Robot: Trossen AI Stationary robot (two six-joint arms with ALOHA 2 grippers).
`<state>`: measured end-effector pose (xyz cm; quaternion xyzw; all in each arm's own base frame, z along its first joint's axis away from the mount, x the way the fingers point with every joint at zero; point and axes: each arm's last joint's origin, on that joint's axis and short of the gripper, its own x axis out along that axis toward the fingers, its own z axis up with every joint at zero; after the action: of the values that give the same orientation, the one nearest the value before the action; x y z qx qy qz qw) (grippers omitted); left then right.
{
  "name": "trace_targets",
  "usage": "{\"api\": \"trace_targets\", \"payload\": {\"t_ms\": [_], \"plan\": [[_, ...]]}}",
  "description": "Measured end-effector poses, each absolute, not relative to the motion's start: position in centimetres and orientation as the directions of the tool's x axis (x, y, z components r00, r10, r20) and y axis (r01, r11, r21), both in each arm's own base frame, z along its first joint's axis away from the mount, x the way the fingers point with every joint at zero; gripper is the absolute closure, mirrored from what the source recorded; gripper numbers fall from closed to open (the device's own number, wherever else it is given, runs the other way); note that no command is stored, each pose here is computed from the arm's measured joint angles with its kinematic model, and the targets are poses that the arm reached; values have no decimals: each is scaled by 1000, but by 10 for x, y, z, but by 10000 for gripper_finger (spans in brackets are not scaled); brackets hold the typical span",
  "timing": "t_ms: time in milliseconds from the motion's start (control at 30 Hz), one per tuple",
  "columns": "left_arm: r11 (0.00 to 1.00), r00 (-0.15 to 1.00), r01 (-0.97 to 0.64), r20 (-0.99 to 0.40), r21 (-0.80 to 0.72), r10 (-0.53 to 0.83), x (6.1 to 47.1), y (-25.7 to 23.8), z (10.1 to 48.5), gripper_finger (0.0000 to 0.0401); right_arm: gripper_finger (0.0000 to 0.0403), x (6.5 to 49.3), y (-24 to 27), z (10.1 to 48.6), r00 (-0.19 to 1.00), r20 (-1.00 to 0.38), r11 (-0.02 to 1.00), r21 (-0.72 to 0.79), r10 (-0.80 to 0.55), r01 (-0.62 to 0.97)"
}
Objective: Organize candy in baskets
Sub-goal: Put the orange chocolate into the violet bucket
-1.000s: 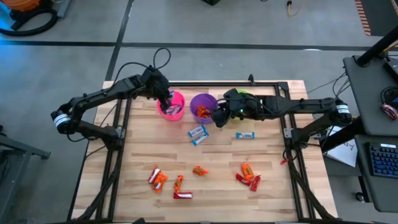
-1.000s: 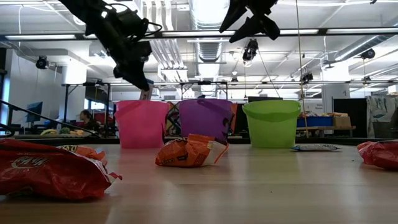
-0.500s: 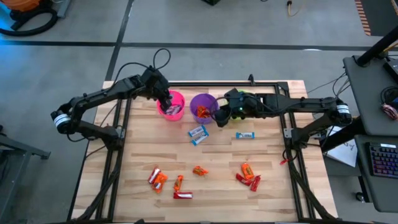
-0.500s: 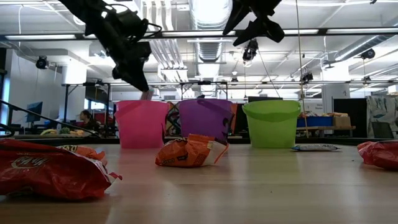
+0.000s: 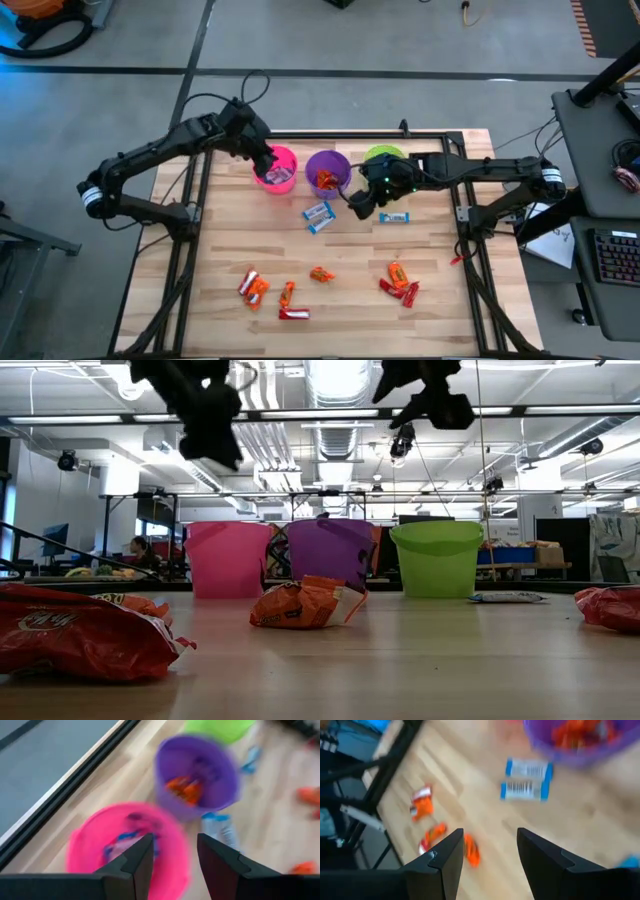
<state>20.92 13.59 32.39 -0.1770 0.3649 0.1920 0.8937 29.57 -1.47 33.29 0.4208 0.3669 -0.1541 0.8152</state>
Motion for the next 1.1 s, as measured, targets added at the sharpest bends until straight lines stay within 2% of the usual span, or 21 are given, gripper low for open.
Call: {"api": "trace_targets", "payload": {"t_ms": [267, 400, 567, 800, 933, 1100], "plan": [[922, 837, -298, -532, -245, 130, 207, 84, 368, 271, 227, 281, 18, 321, 521, -837, 494, 529, 168, 690], [948, 907, -177, -418, -264, 52, 204, 57, 376, 271, 227, 272, 34, 314, 428, -883, 456, 466, 191, 758], [942, 940, -86, -341, -324, -32, 204, 34, 374, 271, 227, 259, 51, 302, 304, -931, 434, 362, 200, 825], [929, 939, -141, -344, -343, 15, 206, 21, 367, 272, 227, 249, 68, 284, 214, -956, 423, 282, 202, 861], [928, 937, -145, -348, -344, 17, 207, 21, 366, 272, 227, 241, 72, 260, 145, -972, 411, 210, 184, 887], [925, 936, -149, -351, -349, 18, 207, 21, 366, 272, 227, 236, 75, 229, 130, -975, 388, 192, 182, 901]]}}
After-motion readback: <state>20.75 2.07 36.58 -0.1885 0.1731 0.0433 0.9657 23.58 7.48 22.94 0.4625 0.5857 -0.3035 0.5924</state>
